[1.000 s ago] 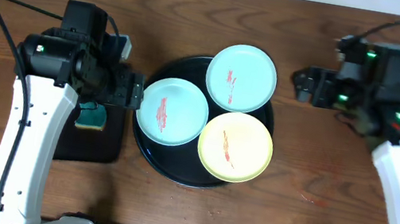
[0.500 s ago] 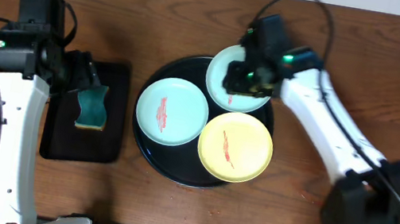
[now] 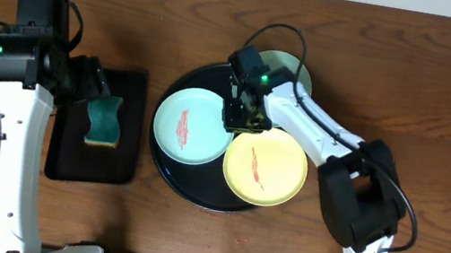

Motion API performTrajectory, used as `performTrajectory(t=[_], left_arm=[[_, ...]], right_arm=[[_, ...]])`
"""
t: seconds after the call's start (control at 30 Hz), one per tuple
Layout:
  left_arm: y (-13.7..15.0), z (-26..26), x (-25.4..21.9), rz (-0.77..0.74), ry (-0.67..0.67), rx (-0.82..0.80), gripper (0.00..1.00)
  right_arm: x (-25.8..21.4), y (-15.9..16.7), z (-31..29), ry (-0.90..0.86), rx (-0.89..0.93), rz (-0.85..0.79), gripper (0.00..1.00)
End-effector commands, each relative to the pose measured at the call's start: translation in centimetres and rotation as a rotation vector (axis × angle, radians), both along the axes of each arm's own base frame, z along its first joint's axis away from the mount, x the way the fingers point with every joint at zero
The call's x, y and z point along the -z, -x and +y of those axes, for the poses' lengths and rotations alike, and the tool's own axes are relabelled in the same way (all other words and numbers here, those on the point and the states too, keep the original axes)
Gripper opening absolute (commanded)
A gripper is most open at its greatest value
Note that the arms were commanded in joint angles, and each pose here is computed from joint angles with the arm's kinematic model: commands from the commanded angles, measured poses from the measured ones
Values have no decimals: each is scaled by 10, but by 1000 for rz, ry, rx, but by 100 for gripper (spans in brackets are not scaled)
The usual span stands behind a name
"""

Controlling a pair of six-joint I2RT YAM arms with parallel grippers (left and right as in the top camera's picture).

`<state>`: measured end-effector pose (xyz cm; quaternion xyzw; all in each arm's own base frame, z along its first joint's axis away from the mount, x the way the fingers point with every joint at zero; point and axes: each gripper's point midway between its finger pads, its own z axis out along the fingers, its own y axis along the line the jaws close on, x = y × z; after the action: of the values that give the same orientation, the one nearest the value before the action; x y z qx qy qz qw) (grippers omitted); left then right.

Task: Clean dirty plates on tray and stack at the side
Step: 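Move left gripper to the sponge and right gripper to the top green plate, then grasp the green-yellow sponge with the left gripper and lift it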

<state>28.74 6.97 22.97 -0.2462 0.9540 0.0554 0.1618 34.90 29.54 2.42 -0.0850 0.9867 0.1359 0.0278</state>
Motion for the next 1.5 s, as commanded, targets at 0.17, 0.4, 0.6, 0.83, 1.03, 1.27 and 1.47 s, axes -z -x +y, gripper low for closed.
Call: performTrajectory(t=[0.17,0.4,0.6,0.83,1.03,1.27,1.47], left_arm=[[-5,4,7,30,-9,-8,89],[-12,6,39,153,-5,56,89],[-21,4,84,312,27,134,85],[-28,3,148,453,84,179,81],[-30,9,172,467,119,217,78],[-31,1,198,418,181,266,68],[-32,2,223,380,157,266,64]], right_arm=[[21,-8,6,30,10,-27,19],[43,-2,11,54,-7,-5,1],[50,0,9,63,-7,6,1],[50,0,9,63,-19,3,1],[51,0,9,65,-26,3,1],[50,-1,10,61,-26,-2,1],[50,-2,10,62,-30,-8,1]])
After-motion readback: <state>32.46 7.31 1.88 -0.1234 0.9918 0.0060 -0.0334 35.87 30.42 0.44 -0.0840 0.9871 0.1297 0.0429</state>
